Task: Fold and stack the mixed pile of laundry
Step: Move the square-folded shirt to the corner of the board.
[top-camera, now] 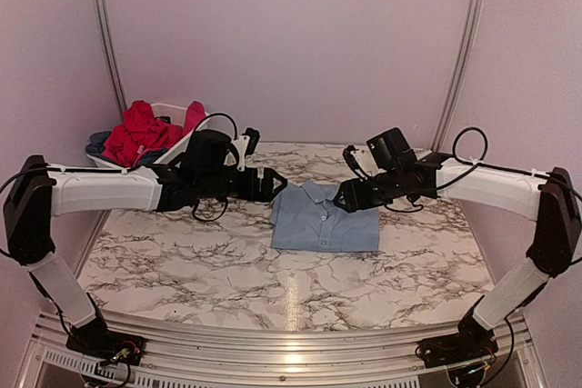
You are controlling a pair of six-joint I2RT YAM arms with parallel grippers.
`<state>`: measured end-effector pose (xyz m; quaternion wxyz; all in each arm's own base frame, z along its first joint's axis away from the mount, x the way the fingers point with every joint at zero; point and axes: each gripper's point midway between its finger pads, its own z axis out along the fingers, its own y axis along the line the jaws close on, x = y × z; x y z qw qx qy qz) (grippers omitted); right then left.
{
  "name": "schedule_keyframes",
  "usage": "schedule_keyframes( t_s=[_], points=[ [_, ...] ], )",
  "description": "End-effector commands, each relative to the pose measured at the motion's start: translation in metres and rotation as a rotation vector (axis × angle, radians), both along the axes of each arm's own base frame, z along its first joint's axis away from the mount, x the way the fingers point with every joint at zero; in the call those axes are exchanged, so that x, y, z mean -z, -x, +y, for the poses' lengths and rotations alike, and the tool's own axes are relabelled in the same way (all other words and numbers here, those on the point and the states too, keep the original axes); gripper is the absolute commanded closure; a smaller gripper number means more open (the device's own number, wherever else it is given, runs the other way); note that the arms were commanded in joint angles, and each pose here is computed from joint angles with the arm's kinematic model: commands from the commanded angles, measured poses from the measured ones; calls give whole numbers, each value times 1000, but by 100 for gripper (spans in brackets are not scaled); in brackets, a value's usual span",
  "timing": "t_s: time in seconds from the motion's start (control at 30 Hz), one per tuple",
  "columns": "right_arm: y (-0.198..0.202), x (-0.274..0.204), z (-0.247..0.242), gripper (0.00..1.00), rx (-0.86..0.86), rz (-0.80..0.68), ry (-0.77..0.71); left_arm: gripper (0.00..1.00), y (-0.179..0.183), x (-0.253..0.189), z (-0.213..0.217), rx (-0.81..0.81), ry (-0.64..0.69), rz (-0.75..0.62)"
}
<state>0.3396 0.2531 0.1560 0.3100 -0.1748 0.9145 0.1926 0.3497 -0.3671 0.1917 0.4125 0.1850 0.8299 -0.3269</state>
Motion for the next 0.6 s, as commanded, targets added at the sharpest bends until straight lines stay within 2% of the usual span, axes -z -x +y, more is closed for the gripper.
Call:
schedule_keyframes(
  t_s=[0.0,0.13,0.27,0.43,0.57],
  points=[
    [7,63,22,41,-6,112,90,1,4,6,23,-64,-65,3],
    [-3,111,35,38,10,169,112,1,5,4,27,-73,-66,-5],
    [-21,151,17,36,55,221,149,1,8,5,29,-71,-69,-2],
    [-46,164,-52,32,108,235,207,1,13,1,37,-76,-76,-19],
    [-63,162,-114,31,121,210,319,1,11,-3,42,-97,-86,-39]
  ],
)
